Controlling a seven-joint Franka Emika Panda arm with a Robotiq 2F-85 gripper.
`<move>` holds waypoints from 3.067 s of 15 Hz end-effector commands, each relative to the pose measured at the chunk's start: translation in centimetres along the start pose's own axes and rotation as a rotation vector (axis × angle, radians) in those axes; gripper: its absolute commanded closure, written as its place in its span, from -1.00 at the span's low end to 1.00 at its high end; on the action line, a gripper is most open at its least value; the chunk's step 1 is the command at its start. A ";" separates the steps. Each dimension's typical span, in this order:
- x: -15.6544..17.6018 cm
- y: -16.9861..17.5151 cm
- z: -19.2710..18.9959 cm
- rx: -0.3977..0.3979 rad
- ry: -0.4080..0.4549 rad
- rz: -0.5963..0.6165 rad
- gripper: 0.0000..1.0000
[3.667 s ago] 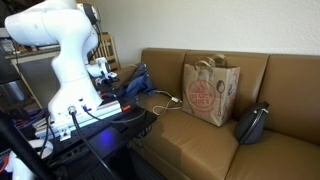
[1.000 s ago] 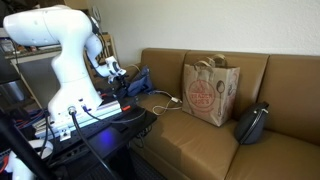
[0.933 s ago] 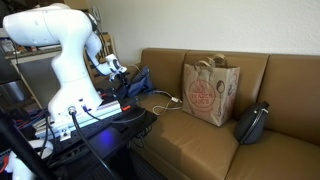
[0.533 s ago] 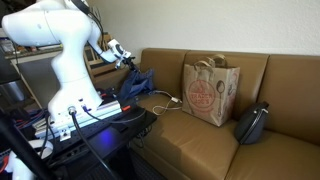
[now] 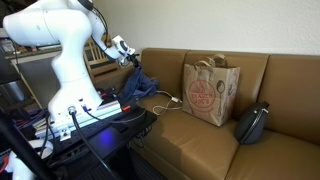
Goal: Fold the trouser
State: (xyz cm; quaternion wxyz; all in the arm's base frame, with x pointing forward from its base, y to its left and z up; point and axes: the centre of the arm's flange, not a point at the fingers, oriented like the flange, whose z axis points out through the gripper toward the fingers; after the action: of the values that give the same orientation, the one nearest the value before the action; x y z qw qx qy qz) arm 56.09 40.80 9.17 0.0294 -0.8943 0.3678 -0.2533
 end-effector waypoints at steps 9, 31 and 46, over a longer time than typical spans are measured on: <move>14.0 16.8 -3.9 0.100 0.082 0.626 0.94; 17.6 18.1 -7.9 0.379 -0.021 1.014 0.94; 13.4 5.8 -11.7 0.372 -0.034 0.720 0.94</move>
State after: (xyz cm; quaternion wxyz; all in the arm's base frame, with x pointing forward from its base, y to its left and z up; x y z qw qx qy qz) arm 55.24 25.42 23.71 0.3078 -0.6394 0.6518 -0.2674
